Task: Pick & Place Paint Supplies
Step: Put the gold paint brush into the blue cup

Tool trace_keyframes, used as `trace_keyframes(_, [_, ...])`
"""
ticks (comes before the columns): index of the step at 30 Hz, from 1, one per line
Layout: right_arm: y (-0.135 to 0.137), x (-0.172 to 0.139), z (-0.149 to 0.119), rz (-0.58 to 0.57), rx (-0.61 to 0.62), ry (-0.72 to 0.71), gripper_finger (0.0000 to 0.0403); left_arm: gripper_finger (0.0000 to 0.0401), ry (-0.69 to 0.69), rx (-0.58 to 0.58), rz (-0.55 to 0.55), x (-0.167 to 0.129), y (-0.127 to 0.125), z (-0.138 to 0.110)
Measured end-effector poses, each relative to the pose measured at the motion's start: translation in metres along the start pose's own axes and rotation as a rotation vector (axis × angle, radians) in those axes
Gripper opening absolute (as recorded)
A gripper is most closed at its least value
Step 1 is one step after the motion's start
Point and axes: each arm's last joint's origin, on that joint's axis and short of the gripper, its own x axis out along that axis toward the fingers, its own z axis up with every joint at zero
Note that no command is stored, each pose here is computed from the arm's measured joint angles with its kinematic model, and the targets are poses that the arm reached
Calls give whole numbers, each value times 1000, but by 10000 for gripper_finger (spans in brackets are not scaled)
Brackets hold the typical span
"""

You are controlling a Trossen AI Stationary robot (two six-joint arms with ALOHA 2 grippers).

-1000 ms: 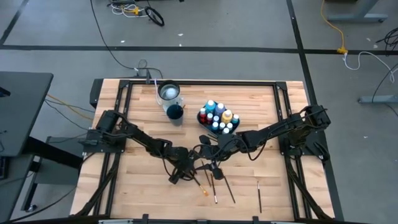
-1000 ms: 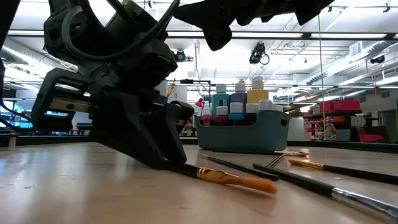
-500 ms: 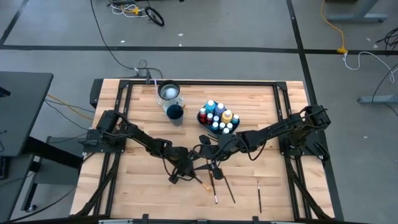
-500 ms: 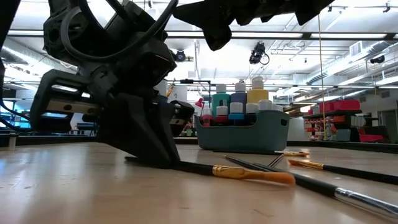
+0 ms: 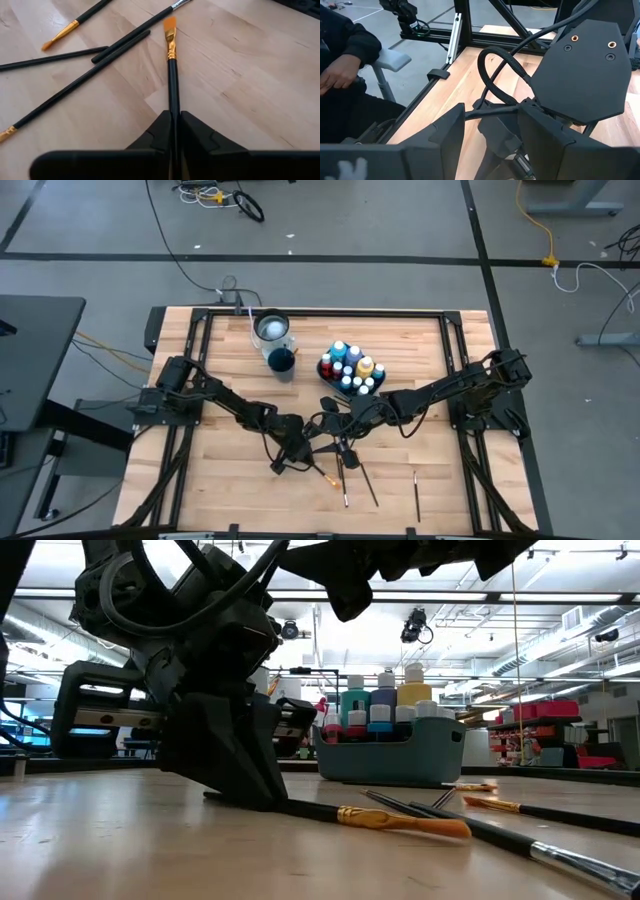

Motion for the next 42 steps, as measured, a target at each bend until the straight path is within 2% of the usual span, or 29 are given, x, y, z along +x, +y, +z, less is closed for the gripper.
trace_keyframes(9, [0, 0, 0, -1, 0, -1, 186, 42, -22, 1, -5, 0, 0, 1])
trace_keyframes(12, [-1, 0, 5, -35, 0, -54, 186, 43, -25, -4, -5, 0, 0, 1])
trace_keyframes(15, [-1, -1, 10, -40, 95, -112, 186, 38, -25, -16, -5, 0, 0, 1])
trace_keyframes(17, [0, -1, 11, 8, 158, -110, 186, 35, -25, -24, -1, 0, 0, 1])
trace_keyframes(20, [0, -1, 10, 23, 142, -104, 186, 37, -21, -34, 24, 0, 2, 2])
trace_keyframes(24, [-3, 0, 2, -82, 165, -31, 186, 39, -22, -75, 36, -1, 4, 1])
trace_keyframes(27, [-1, -1, -8, -72, 139, 82, 182, 30, -21, -105, 43, -1, 5, 1])
trace_keyframes(30, [15, -1, -27, -54, 170, 262, 173, 28, -20, -180, 51, -1, 5, 1])
trace_keyframes(33, [37, 5, -43, -52, 218, 356, 166, 38, -17, -255, 73, -1, 5, 1])
trace_keyframes(37, [64, 12, -57, -27, 247, 413, 171, 42, -18, -332, 100, -1, 6, 1])
trace_keyframes(42, [84, 7, -70, -92, 213, 506, 187, 29, -35, -432, 111, -1, 7, 2])
